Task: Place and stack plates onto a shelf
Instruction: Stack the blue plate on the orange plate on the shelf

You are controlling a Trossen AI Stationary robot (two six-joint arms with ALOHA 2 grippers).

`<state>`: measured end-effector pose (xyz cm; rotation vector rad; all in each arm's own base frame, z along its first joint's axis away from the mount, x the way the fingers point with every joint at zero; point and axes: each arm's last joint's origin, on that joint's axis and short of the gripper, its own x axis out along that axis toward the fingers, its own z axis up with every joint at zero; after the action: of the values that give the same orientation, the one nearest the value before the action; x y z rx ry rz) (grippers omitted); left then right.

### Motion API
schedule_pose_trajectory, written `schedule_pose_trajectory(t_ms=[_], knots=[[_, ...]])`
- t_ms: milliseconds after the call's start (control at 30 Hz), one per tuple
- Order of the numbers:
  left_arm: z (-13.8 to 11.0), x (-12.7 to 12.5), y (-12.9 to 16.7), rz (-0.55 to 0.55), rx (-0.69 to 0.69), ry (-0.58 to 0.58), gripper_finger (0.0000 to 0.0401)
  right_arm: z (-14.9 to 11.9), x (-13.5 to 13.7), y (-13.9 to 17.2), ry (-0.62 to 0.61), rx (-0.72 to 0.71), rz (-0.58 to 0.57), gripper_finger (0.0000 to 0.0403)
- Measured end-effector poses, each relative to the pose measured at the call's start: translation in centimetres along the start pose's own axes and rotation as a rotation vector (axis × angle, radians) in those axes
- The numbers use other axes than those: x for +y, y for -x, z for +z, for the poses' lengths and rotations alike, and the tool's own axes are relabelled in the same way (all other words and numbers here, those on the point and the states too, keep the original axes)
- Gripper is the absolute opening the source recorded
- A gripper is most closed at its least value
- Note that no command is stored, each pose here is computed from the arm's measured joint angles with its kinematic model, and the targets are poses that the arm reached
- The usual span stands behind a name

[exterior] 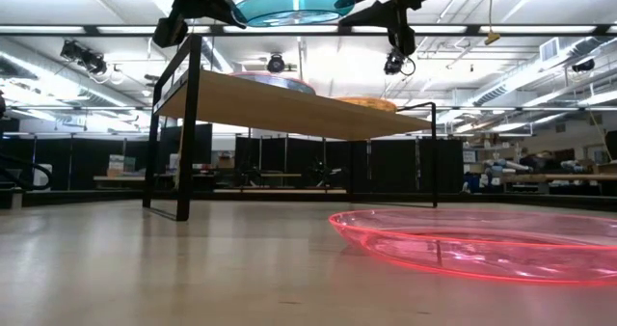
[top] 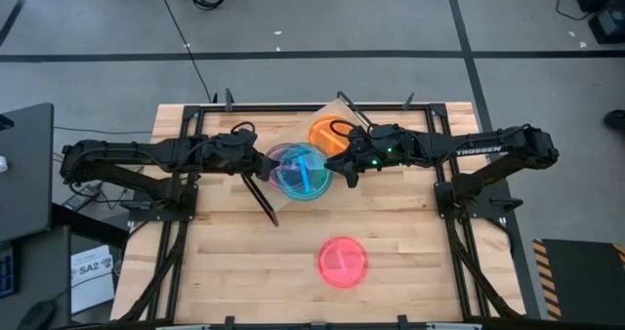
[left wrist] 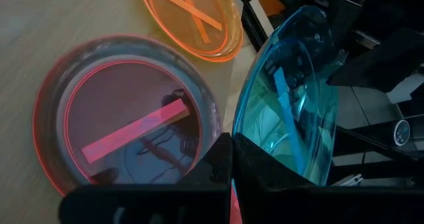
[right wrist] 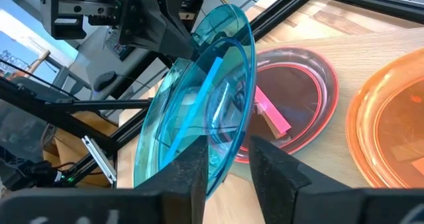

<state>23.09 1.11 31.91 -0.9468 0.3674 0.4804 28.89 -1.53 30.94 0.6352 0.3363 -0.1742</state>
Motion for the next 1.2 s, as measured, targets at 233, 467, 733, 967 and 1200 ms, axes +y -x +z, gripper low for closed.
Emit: schedule_pose_trajectory(t_ms=[233, 467, 733, 967, 1200], knots=[[0.0, 0.0, 0.0, 0.0, 0.0, 0.0, 0.001, 0.0, 0.0, 0.0, 0.0, 0.0, 0.0, 0.0112], [0.01, -0.03, 0.0, -0.003, -0.001, -0.002, 0.0054, 0.0, -0.01, 0.0, 0.001, 0.0, 0.0, 0.0109], [0.01, -0.02, 0.0, -0.002, -0.001, -0.003, 0.0093, 0.0, -0.01, 0.0, 0.007, 0.0, 0.0, 0.0069], [-0.15, 0.0, -0.27, 0.007, 0.008, -0.007, 0.0083, -0.02, 0.0, 0.0, 0.009, 0.006, 0.006, 0.0057], [-0.35, -0.05, -0.24, 0.008, 0.017, -0.013, 0.0083, -0.83, 0.22, 0.1, 0.008, 0.184, 0.159, 0.0057]])
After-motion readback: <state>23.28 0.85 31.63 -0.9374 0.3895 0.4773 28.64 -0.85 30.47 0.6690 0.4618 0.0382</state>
